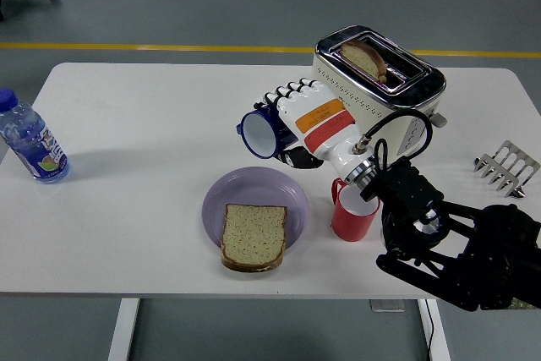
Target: Pick up the cup,pour liquid into bread,place the cup on the desk
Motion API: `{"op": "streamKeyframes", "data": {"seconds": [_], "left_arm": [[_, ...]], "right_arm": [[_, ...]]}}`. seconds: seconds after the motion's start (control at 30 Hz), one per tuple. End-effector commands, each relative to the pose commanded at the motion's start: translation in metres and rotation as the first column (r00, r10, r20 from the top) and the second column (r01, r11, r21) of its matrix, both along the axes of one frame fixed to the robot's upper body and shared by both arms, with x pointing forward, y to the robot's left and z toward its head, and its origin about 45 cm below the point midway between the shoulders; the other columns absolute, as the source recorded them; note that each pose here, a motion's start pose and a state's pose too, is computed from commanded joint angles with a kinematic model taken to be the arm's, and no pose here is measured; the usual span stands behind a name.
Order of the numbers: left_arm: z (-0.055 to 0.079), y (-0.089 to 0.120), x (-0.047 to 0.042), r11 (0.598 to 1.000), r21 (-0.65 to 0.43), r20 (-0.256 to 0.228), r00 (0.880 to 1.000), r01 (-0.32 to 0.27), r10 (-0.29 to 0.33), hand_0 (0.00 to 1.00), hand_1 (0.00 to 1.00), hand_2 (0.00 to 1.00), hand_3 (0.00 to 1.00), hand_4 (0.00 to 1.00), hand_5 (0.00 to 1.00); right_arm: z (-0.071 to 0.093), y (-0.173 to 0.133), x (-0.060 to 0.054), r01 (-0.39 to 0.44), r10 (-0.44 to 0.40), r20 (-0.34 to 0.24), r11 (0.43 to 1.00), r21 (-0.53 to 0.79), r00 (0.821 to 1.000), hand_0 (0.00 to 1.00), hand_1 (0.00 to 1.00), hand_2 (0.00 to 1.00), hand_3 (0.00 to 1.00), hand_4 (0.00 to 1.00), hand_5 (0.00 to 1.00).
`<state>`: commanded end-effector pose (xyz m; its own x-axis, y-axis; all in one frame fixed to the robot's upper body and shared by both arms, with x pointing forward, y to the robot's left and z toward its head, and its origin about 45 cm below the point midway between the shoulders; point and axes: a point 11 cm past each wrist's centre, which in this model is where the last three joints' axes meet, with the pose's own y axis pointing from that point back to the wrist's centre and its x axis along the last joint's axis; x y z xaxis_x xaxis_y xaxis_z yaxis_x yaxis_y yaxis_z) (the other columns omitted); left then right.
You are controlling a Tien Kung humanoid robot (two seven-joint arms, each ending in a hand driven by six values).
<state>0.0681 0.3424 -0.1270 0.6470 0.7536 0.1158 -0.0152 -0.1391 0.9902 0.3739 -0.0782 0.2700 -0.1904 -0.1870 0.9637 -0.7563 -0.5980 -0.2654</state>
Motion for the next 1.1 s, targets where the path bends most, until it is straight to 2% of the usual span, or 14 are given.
{"op": "streamKeyframes", "data": {"seconds": [0.03, 0.33, 0.4, 0.43, 0.8, 0.87, 0.9, 1.1], "left_arm": [[0.000, 0.000, 0.0000, 1.000, 0.000, 0.000, 1.000, 0.000, 0.000, 0.668, 0.735, 0.737, 0.628, 0.395, 0.998], [0.000, 0.000, 0.0001, 1.000, 0.000, 0.000, 1.000, 0.001, -0.001, 0.668, 0.735, 0.737, 0.627, 0.394, 0.998], [0.000, 0.000, -0.0001, 1.000, 0.000, 0.000, 1.000, 0.001, -0.001, 0.668, 0.735, 0.737, 0.627, 0.394, 0.998], [0.000, 0.000, -0.0003, 1.000, 0.000, 0.000, 1.000, 0.001, -0.001, 0.668, 0.735, 0.737, 0.626, 0.394, 0.998], [-0.001, 0.000, -0.0033, 1.000, 0.001, -0.006, 1.000, 0.006, -0.006, 0.668, 0.736, 0.736, 0.626, 0.394, 0.998], [-0.001, 0.000, -0.0038, 1.000, 0.001, -0.007, 1.000, 0.007, -0.007, 0.668, 0.735, 0.737, 0.626, 0.394, 0.998], [-0.001, 0.000, -0.0043, 1.000, 0.001, -0.008, 1.000, 0.007, -0.007, 0.668, 0.735, 0.737, 0.626, 0.394, 0.998], [-0.001, 0.000, -0.0073, 1.000, 0.002, -0.013, 1.000, 0.006, -0.006, 0.668, 0.735, 0.737, 0.626, 0.394, 0.998]], "right_arm": [[0.000, 0.000, 0.000, 0.000, 0.000, 0.007, 1.000, -0.004, 1.000, 0.543, 0.434, 0.529, 0.555, 0.607, 0.002], [0.000, -0.001, -0.001, -0.006, 0.008, 0.074, 1.000, -0.025, 0.997, 0.549, 0.441, 0.531, 0.552, 0.602, 0.002], [0.000, -0.002, 0.000, -0.001, 0.002, 0.077, 1.000, -0.021, 0.997, 0.549, 0.441, 0.531, 0.552, 0.602, 0.002], [-0.001, -0.003, 0.000, 0.003, -0.001, 0.079, 1.000, -0.019, 0.997, 0.568, 0.446, 0.527, 0.546, 0.570, 0.002], [-0.004, -0.005, 0.000, 0.012, -0.011, 0.077, 1.000, -0.008, 0.997, 0.581, 0.452, 0.529, 0.545, 0.569, 0.002], [-0.004, -0.006, -0.001, 0.005, -0.005, 0.073, 1.000, 0.002, 0.997, 0.575, 0.450, 0.529, 0.546, 0.596, 0.002], [-0.004, -0.006, -0.002, 0.002, -0.003, 0.068, 1.000, 0.016, 0.998, 0.575, 0.450, 0.529, 0.546, 0.596, 0.002], [-0.007, -0.017, -0.004, -0.029, 0.046, -0.086, 0.982, 0.189, 0.995, 0.547, 0.435, 0.515, 0.539, 0.624, 0.002]]}}
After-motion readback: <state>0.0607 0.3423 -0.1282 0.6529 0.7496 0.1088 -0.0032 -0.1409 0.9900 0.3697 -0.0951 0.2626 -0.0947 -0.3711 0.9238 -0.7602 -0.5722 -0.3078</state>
